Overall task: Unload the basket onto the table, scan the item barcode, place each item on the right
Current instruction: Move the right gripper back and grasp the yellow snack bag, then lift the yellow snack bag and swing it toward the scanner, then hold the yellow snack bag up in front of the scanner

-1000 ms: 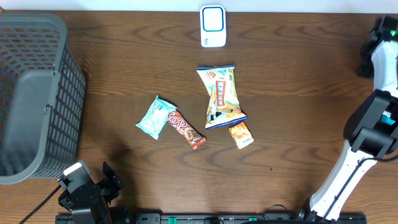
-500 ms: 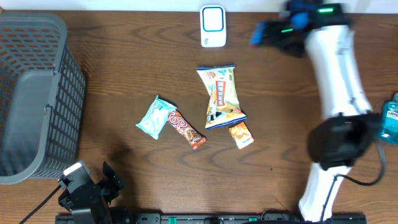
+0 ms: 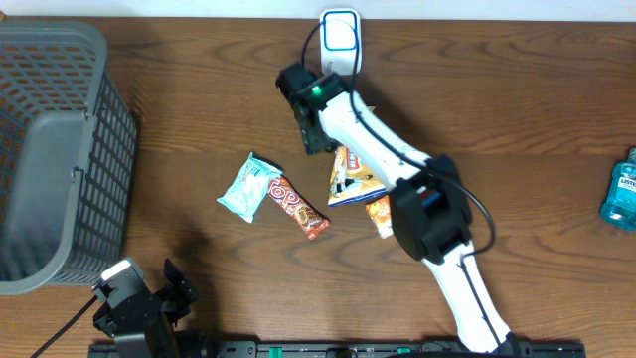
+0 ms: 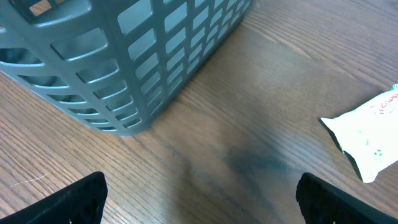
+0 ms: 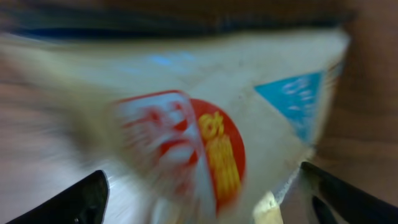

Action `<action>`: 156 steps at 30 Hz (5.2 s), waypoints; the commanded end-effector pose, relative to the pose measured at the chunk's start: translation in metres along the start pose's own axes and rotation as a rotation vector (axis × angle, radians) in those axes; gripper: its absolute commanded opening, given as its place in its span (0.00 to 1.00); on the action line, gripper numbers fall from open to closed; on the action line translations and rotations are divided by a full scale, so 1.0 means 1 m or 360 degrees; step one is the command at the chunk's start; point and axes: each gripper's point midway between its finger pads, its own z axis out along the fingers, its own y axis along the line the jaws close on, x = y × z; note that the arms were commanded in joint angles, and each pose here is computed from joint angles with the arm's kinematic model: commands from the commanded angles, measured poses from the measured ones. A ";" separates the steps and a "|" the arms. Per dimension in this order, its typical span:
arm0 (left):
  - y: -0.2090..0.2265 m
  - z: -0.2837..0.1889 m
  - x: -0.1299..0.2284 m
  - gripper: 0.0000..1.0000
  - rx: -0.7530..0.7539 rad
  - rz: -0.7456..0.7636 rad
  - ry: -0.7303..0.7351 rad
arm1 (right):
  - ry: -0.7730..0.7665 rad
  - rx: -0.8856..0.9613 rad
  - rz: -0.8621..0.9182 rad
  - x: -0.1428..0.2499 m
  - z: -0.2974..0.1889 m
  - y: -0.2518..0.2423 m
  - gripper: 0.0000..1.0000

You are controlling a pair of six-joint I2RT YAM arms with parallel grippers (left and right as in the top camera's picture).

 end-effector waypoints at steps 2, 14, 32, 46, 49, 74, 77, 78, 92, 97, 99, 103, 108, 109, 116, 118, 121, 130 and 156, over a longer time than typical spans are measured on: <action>0.002 -0.003 -0.004 0.97 -0.0010 -0.0022 -0.0022 | 0.0075 0.0256 0.0042 0.019 0.027 -0.014 0.71; 0.002 -0.003 -0.004 0.97 -0.0010 -0.0022 -0.0022 | 0.0340 -0.0111 -0.0146 0.038 0.010 0.012 0.01; 0.002 -0.003 -0.004 0.98 -0.0010 -0.0022 -0.0022 | 0.0449 -0.2606 -0.0361 0.038 -0.254 0.012 0.01; 0.002 -0.003 -0.004 0.97 -0.0010 -0.0022 -0.0022 | 0.0024 -0.2824 -0.0822 0.052 -0.274 0.033 0.01; 0.002 -0.003 -0.004 0.97 -0.0010 -0.0022 -0.0022 | -0.0088 -0.2782 -0.1052 0.066 -0.274 0.046 0.01; 0.002 -0.003 -0.004 0.98 -0.0010 -0.0022 -0.0022 | 0.0272 -0.2858 -0.0933 0.145 -0.236 0.039 0.01; 0.002 -0.003 -0.004 0.98 -0.0010 -0.0022 -0.0022 | 0.0124 -0.2875 -0.0983 0.164 -0.249 0.014 0.01; 0.002 -0.003 -0.004 0.97 -0.0010 -0.0022 -0.0022 | 0.0028 -0.2889 -0.1012 0.173 -0.256 0.003 0.01; 0.002 -0.003 -0.004 0.97 -0.0010 -0.0022 -0.0022 | -0.0468 -0.2893 -0.1086 0.215 -0.301 -0.050 0.01; 0.002 -0.003 -0.004 0.97 -0.0010 -0.0022 -0.0022 | -0.0444 -0.2826 -0.1159 0.218 -0.292 -0.050 0.02; 0.002 -0.003 -0.004 0.97 -0.0010 -0.0022 -0.0022 | -0.0480 -0.2774 -0.1228 0.217 -0.285 -0.048 0.02; 0.002 -0.003 -0.004 0.97 -0.0010 -0.0022 -0.0022 | -0.0617 -0.2700 -0.1261 0.198 -0.275 -0.041 0.02; 0.002 -0.003 -0.004 0.97 -0.0010 -0.0022 -0.0022 | -0.0396 -0.1973 -0.0754 0.122 -0.201 -0.031 0.02; 0.002 -0.003 -0.004 0.97 -0.0010 -0.0022 -0.0022 | -0.0358 -0.1736 -0.0563 0.105 -0.180 -0.038 0.01; 0.002 -0.003 -0.004 0.97 -0.0010 -0.0022 -0.0022 | -0.0513 -0.1027 -0.0354 0.060 -0.147 -0.074 0.01; 0.002 -0.003 -0.004 0.97 -0.0010 -0.0022 -0.0022 | -0.0552 -0.0903 -0.0321 0.052 -0.142 -0.084 0.01; 0.002 -0.003 -0.004 0.97 -0.0010 -0.0022 -0.0022 | -0.0602 -0.0714 -0.0271 0.038 -0.131 -0.100 0.01; 0.002 -0.003 -0.004 0.97 -0.0010 -0.0022 -0.0022 | -0.0757 -0.0507 -0.0161 -0.028 -0.105 -0.098 0.01; 0.002 -0.003 -0.004 0.97 -0.0010 -0.0022 -0.0022 | -0.0975 0.0432 -0.0308 -0.209 -0.017 -0.092 0.01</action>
